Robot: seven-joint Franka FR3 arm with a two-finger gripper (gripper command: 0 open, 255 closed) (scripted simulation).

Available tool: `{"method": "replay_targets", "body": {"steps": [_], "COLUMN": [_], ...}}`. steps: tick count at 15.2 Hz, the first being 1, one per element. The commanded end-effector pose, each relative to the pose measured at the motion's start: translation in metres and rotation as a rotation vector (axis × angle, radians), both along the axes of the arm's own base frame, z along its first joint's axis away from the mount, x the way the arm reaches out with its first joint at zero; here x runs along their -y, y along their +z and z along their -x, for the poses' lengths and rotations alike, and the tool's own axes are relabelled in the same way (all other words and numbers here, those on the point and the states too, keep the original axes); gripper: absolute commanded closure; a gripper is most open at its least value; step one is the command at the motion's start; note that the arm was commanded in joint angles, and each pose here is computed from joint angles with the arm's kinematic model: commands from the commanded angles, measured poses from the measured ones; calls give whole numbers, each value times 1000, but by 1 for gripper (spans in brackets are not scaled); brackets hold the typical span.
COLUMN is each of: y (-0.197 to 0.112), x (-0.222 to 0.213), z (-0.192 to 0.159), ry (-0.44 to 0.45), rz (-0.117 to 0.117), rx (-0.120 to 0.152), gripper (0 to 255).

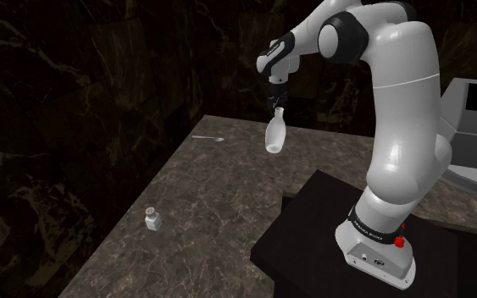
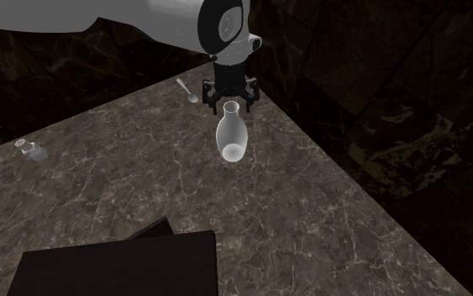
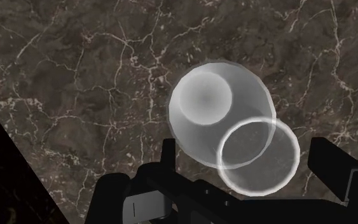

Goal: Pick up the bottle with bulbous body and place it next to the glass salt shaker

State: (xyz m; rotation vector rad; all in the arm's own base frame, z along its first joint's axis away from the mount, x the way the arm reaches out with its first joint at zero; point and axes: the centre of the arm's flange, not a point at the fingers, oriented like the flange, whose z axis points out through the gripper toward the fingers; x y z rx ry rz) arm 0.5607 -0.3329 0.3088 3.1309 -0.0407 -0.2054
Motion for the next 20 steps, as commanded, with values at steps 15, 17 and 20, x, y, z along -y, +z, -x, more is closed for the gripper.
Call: {"method": "replay_targets", "body": {"steps": [15, 17, 20], "y": [16, 26, 42], "x": [0, 0, 0], "z": [0, 0, 0], "ry": [0, 0, 0], "rz": [0, 0, 0], "rx": [0, 0, 0], "gripper": [255, 255, 255]}}
